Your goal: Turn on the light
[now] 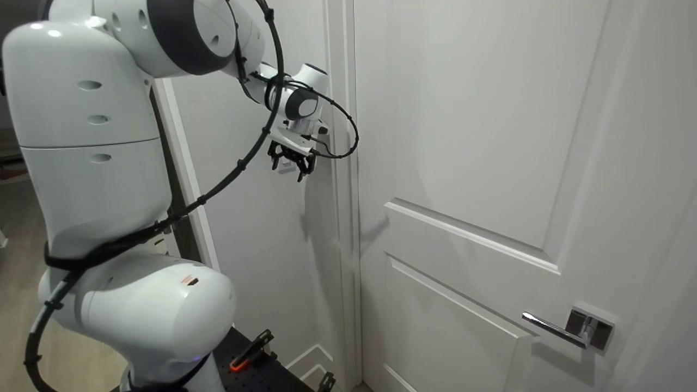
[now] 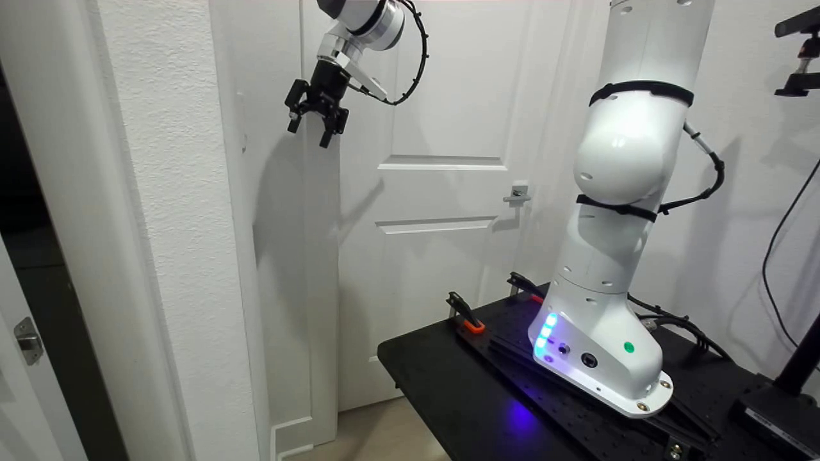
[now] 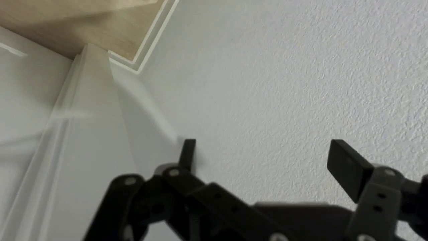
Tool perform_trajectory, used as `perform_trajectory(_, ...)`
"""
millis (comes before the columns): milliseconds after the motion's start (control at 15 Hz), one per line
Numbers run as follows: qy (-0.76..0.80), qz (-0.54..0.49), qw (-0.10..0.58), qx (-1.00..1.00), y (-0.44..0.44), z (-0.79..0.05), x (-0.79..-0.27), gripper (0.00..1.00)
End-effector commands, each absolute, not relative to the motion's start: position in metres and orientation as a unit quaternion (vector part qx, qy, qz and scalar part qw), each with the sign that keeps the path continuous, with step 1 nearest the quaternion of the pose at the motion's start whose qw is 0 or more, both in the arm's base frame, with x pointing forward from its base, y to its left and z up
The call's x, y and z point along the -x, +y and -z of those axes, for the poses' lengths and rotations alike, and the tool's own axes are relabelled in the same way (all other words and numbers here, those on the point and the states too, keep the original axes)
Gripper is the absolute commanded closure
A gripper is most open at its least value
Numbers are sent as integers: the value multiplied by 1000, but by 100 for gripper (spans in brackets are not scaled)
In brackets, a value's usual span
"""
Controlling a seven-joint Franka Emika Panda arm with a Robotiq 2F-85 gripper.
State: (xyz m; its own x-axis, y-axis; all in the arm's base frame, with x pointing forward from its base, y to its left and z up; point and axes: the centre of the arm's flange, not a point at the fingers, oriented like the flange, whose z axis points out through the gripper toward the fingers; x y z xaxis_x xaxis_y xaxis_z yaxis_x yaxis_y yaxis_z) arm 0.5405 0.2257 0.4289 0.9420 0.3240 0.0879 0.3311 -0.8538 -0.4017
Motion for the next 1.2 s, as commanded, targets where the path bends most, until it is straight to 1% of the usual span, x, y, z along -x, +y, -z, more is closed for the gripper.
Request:
perform_trajectory(0,-138,-27,196,971,211,-436,-551,0)
perform_trajectory(333,-99,-71,121,985,196,-432,-547,0)
perform_trajectory(600,-68,-76,78,992,180,-430,-550,0)
perform_trajectory(733,-62,-83,90,991,174,-432,-552,0)
perform_trajectory(800,-76,-70,90,991,175,-424,-544,0)
perform_trajectory(1133,-73,-74,90,991,170,-425,-546,0)
